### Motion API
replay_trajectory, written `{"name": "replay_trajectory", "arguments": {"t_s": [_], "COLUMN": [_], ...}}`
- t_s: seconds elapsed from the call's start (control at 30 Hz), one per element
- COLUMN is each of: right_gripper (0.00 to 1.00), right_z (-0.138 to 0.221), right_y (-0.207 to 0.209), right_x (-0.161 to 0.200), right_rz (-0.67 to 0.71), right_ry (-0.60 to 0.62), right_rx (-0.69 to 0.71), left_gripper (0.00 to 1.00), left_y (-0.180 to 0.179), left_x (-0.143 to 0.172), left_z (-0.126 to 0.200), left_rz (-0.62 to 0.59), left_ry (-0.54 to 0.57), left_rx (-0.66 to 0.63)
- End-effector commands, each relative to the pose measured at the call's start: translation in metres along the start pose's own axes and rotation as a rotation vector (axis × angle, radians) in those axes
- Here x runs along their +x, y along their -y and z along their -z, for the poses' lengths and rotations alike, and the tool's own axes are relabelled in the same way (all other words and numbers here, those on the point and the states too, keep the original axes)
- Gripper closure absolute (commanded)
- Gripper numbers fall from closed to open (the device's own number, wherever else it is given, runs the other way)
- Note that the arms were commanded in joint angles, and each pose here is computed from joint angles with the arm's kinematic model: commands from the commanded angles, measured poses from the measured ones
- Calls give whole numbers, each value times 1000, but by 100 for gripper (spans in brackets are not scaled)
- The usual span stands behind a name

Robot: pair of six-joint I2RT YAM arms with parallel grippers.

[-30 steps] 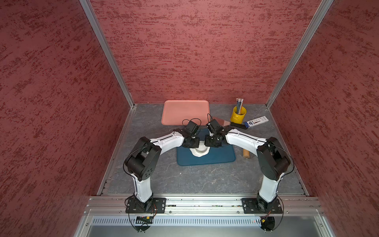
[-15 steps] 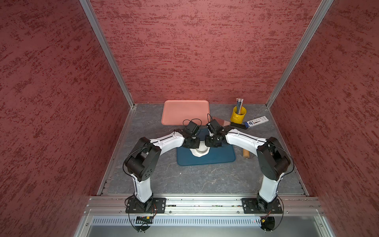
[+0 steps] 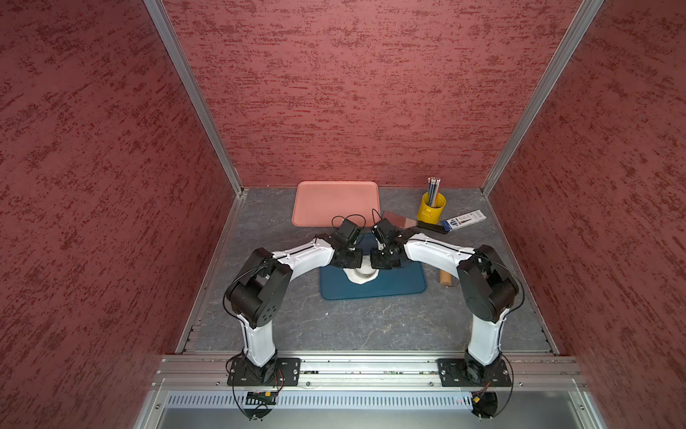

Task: Roll out the dumpling wrappers from the dough
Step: Press the dumpling wrapper on the work surface.

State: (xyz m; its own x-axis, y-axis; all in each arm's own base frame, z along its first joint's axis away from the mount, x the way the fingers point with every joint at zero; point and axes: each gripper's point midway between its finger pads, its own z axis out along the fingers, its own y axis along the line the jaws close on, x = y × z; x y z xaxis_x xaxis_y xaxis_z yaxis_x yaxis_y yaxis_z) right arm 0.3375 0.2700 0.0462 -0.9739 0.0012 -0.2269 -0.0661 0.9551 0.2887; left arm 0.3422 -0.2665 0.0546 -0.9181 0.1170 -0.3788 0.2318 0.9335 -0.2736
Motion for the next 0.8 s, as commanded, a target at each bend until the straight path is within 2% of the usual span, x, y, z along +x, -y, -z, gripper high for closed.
{"name": "replay_trajectory", "arguments": {"t_s": [0.0,0.33,0.77], "right_gripper": [93,98,100], "right_z": [3,6,-15], "right_y": [-10,-12,-11], "right_x": [-6,-2,15], "right_rz": [23,21,-12], "right_ry": [1,-16,-82], "right_rx": [-8,-21,-25], "left_gripper": [88,92,94], "left_y": [-2,-11,-5], "left_x": [6,28,62], "left_z": [-10,-21,-39], "left_rz": [7,18,15], "left_ry": [-20,-66,-133], "left_rx": [-1,-19,-34]}}
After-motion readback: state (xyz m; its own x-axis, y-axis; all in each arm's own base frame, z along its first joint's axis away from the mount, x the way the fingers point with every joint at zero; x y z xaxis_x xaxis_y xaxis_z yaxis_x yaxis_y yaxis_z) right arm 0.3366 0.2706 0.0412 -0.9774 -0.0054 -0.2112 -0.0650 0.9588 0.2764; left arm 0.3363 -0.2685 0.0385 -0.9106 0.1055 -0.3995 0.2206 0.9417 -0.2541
